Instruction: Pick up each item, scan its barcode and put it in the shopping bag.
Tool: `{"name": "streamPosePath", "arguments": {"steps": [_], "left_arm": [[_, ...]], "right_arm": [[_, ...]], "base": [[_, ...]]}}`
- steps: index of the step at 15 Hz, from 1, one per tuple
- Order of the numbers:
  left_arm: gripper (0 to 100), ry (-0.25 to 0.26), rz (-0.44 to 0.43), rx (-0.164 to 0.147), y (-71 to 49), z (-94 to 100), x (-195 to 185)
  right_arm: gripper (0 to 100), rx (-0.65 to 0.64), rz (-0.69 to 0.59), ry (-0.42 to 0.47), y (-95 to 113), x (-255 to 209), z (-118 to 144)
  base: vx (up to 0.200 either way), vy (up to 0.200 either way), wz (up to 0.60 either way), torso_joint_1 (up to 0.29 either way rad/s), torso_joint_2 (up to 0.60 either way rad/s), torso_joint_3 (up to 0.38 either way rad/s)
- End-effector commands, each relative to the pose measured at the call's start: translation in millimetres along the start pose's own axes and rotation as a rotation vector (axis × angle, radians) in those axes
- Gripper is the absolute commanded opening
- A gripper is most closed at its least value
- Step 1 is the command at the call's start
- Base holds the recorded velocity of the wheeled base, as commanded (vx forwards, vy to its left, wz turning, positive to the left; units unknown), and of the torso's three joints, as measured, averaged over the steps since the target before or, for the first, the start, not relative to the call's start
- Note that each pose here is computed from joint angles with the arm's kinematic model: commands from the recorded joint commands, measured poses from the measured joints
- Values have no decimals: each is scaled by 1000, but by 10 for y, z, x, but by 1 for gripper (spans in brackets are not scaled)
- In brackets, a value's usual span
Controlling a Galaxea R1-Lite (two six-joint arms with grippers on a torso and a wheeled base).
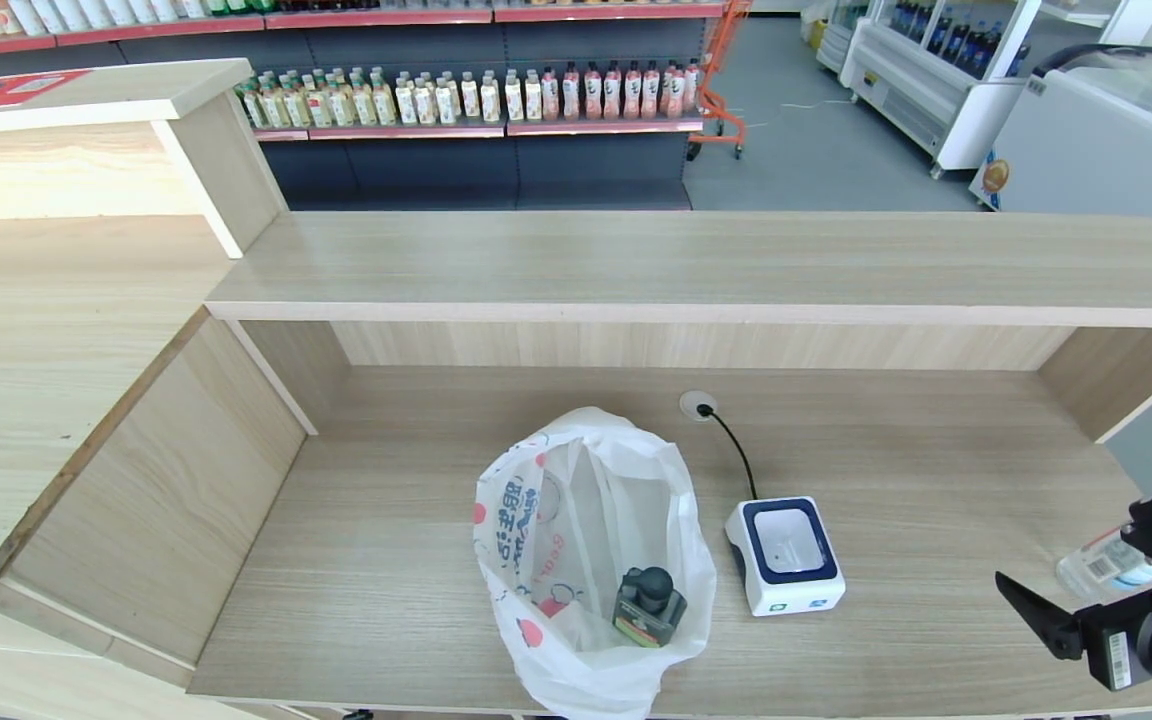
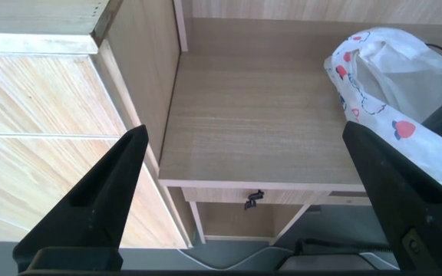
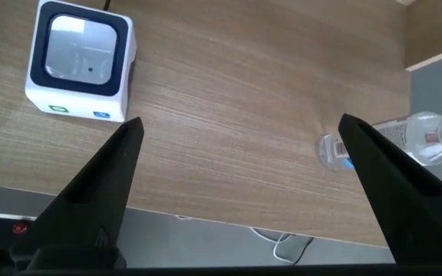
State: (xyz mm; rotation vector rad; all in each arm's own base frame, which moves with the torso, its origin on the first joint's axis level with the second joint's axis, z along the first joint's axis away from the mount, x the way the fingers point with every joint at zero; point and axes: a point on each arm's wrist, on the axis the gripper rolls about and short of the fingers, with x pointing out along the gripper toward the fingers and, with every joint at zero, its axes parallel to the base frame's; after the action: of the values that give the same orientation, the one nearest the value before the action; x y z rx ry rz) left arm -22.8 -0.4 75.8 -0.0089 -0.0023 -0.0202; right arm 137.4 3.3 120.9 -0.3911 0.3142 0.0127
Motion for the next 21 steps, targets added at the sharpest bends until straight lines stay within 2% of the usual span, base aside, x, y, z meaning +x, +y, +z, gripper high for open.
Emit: {"name": "streamPosePath", "arguments": {"steps": [1,2,21], "left_arm": [[100,-1,0,0,0,0,0],[100,-1,2,1,0,0,0],[100,-1,2,-2,0,0,0]], "right_arm": [[100,-1,1,2,2,-4,-5],[100,-1,2,4,6,-10,-16],[100,-42,36,71,66,-339,-228]], "base": [[0,0,0,0,0,0],[0,0,0,0,0,0],[0,-200,0,2,2,3]]}}
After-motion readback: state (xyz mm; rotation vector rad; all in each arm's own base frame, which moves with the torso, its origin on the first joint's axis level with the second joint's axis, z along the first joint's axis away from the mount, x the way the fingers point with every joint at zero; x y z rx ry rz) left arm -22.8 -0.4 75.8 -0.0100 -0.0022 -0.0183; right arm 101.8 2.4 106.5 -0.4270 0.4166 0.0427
